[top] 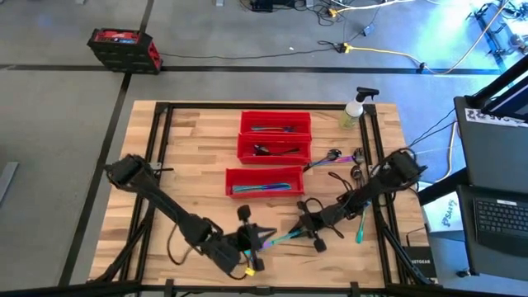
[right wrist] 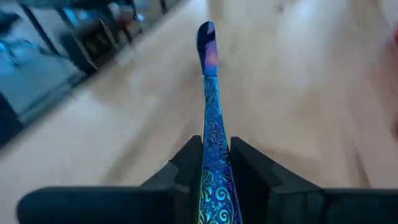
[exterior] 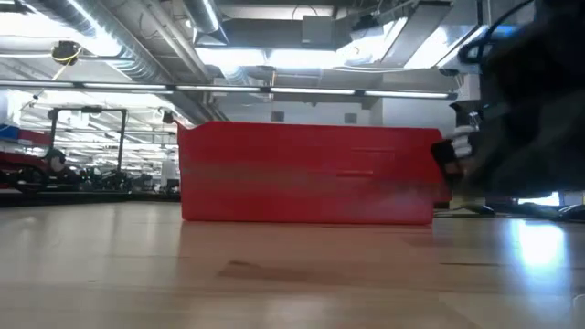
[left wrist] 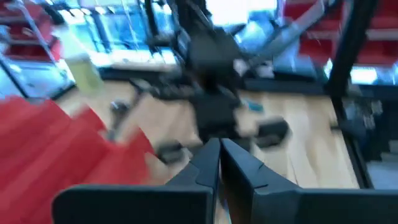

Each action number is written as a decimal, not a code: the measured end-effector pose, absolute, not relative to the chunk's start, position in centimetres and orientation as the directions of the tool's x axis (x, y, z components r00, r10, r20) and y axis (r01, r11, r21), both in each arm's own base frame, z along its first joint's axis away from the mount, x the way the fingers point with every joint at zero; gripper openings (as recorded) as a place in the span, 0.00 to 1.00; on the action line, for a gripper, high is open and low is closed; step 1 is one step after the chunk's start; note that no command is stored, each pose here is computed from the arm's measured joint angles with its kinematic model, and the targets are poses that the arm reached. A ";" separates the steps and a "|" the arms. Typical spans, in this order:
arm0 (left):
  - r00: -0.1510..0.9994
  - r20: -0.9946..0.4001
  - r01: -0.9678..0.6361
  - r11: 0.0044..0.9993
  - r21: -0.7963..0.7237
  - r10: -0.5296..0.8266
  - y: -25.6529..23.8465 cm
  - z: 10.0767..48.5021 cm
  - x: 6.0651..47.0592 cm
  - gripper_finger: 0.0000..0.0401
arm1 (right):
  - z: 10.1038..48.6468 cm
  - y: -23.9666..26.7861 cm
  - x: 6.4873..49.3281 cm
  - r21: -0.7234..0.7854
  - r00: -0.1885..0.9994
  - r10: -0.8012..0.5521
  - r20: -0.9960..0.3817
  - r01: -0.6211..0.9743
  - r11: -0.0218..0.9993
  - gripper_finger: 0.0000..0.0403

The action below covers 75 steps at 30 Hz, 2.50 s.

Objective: Sort silverware
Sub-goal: Put the purple table knife into the bottom red bin

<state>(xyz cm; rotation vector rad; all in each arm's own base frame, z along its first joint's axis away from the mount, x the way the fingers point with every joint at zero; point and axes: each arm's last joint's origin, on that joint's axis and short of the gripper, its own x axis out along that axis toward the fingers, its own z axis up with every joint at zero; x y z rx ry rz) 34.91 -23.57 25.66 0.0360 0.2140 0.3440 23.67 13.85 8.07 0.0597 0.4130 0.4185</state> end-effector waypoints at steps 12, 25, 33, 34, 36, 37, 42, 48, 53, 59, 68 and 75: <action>0.936 -0.011 -0.344 0.923 0.173 0.351 -21.7 35.2 31.7 0.00 | 13.3 15.9 25.4 0.069 0.824 0.416 -0.385 -0.424 0.903 0.13; 0.954 0.028 -0.297 0.929 0.221 0.299 -23.2 36.3 30.1 0.00 | 19.4 15.5 29.2 -0.078 0.802 0.260 -0.538 -0.355 0.932 0.13; 0.964 0.035 -0.263 0.933 0.243 0.263 -23.9 37.0 28.7 0.00 | 21.9 14.2 31.2 -0.131 0.804 0.200 -0.561 -0.324 0.937 0.14; 0.965 0.038 -0.261 0.933 0.248 0.260 -24.0 37.2 28.4 0.00 | 22.1 13.9 31.3 -0.143 0.800 0.183 -0.572 -0.317 0.938 0.14; 0.961 0.042 -0.274 0.927 0.257 0.273 -24.2 37.6 27.9 0.00 | 22.2 13.2 31.6 -0.153 0.788 0.155 -0.596 -0.301 0.941 0.14; 0.958 0.037 -0.282 0.919 0.274 0.283 -24.2 37.6 27.7 0.00 | 22.4 12.9 31.7 -0.155 0.785 0.144 -0.603 -0.292 0.944 0.14; 0.947 -0.006 -0.299 0.890 0.346 0.320 -24.3 37.2 27.0 0.00 | 23.0 11.5 32.3 -0.163 0.794 0.110 -0.598 -0.255 0.953 0.14; 0.959 -0.068 -0.240 0.917 0.320 0.275 -23.9 36.7 26.7 0.00 | 24.7 9.9 32.4 -0.173 0.811 0.080 -0.580 -0.218 0.960 0.14; 0.973 -0.171 -0.108 0.962 0.250 0.154 -22.9 36.2 26.6 0.00 | 26.2 8.6 31.6 -0.203 0.824 0.039 -0.565 -0.185 0.962 0.14; 0.960 -0.279 0.084 0.980 0.180 -0.031 -21.4 35.3 28.3 0.00 | 27.6 6.7 29.9 -0.240 0.803 -0.050 -0.593 -0.118 0.964 0.14; 0.949 -0.192 0.281 0.948 0.148 -0.252 -19.2 33.0 30.6 0.00 | 27.3 5.4 29.1 -0.246 0.743 -0.094 -0.663 -0.098 0.964 0.14; 0.950 -0.033 0.312 0.949 0.048 -0.311 -17.0 29.7 28.8 0.00 | 27.1 4.5 29.1 -0.250 0.735 -0.113 -0.668 -0.079 0.965 0.14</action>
